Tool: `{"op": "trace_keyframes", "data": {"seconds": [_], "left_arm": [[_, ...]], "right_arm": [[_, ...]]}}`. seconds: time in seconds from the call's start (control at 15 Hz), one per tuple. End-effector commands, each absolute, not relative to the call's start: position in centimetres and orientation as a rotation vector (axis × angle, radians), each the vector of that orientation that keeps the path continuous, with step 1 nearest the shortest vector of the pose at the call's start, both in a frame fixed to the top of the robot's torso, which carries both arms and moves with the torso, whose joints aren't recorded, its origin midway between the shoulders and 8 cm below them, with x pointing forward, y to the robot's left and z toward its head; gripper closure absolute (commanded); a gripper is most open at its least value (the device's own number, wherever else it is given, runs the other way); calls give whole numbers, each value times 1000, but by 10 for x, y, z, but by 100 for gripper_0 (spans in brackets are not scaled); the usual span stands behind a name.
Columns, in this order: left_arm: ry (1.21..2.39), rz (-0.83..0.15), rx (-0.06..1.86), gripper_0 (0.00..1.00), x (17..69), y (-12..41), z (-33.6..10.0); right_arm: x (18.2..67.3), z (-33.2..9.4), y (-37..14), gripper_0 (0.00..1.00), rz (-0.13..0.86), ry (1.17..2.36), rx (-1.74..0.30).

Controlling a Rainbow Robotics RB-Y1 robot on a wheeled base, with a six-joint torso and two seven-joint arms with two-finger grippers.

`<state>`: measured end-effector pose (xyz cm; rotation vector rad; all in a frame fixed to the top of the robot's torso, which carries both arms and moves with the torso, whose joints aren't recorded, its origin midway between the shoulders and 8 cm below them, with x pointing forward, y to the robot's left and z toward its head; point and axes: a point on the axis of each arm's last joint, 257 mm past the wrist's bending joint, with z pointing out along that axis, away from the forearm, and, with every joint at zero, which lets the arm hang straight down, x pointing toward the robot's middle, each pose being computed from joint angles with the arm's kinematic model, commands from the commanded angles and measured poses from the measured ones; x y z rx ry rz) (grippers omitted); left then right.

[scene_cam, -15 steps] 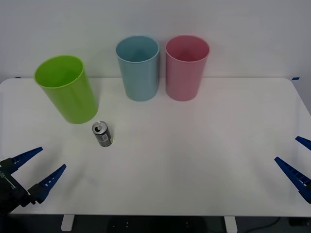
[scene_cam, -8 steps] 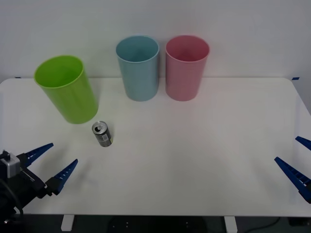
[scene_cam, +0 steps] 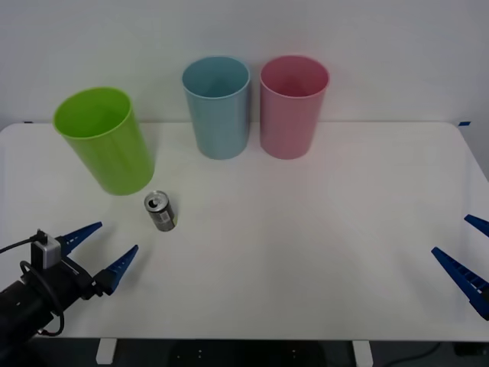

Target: Grasp the object on the table and drop it into the matching bin: aluminum can to the light blue bin, PET bottle to the pink bin.

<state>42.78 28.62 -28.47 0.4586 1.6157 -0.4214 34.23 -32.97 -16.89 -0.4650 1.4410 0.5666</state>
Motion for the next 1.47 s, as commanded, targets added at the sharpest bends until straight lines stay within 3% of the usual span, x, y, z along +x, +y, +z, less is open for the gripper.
{"op": "trace_keyframes", "data": {"seconds": [0.07, 1.47], "left_arm": [[1601, -424, 462, 0, 441, 280, -292], [1582, -412, 436, 0, 527, 214, -306]], "right_arm": [[342, -169, -330, 0, 567, 1441, -465], [342, -169, -330, 0, 567, 1441, -465]]}}
